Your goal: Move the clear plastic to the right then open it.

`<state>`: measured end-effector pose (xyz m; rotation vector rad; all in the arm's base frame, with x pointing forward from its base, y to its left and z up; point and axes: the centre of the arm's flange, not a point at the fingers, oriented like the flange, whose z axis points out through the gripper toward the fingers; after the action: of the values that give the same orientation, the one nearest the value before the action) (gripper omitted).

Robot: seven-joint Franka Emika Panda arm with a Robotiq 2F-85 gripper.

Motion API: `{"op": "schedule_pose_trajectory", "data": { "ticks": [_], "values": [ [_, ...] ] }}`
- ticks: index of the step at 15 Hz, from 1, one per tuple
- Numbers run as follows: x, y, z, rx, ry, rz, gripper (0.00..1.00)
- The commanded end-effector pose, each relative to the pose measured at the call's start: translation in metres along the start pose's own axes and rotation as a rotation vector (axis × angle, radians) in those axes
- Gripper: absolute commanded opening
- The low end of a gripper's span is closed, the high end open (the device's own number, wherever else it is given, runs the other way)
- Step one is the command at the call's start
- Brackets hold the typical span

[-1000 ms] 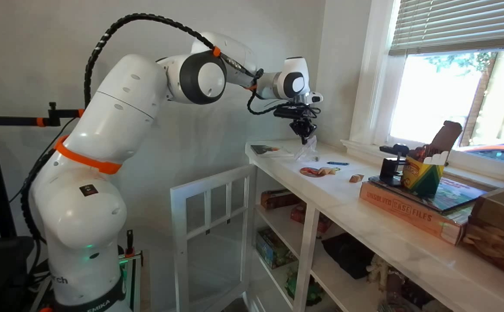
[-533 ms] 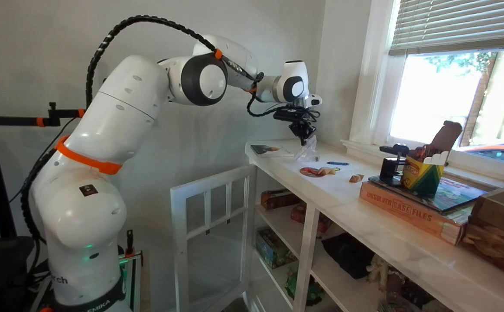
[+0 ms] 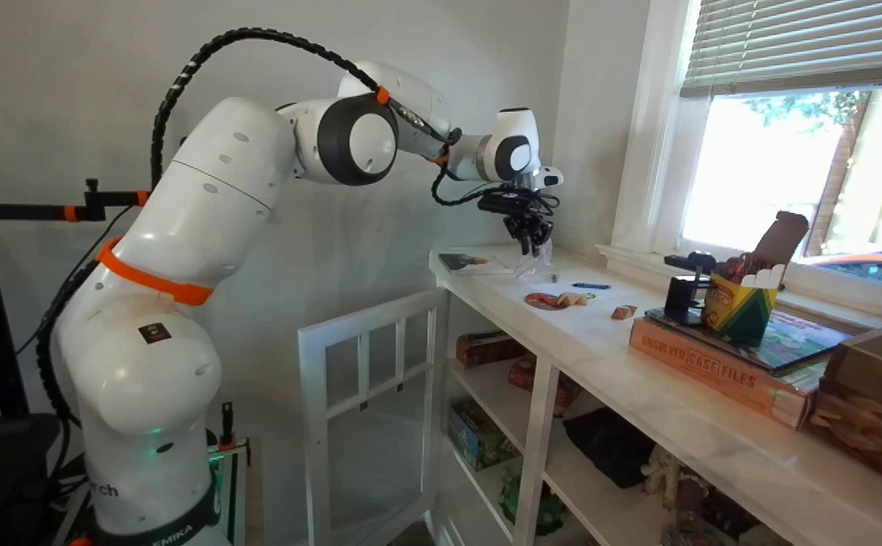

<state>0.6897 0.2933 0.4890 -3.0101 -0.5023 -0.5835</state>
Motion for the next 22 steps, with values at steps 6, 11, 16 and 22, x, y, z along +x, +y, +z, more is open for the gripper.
{"op": "schedule_pose_trajectory", "data": {
  "ticks": [6,11,16,22],
  "values": [
    [-0.0051,0.0040,0.0039,0.009,-0.003,-0.009,1.00],
    [-0.0060,0.0056,0.0039,0.006,-0.007,-0.008,1.00],
    [-0.0068,0.0076,0.0029,0.005,-0.005,-0.004,1.00],
    [-0.0068,0.0083,0.0022,0.015,-0.002,-0.001,0.41]
  ]
}}
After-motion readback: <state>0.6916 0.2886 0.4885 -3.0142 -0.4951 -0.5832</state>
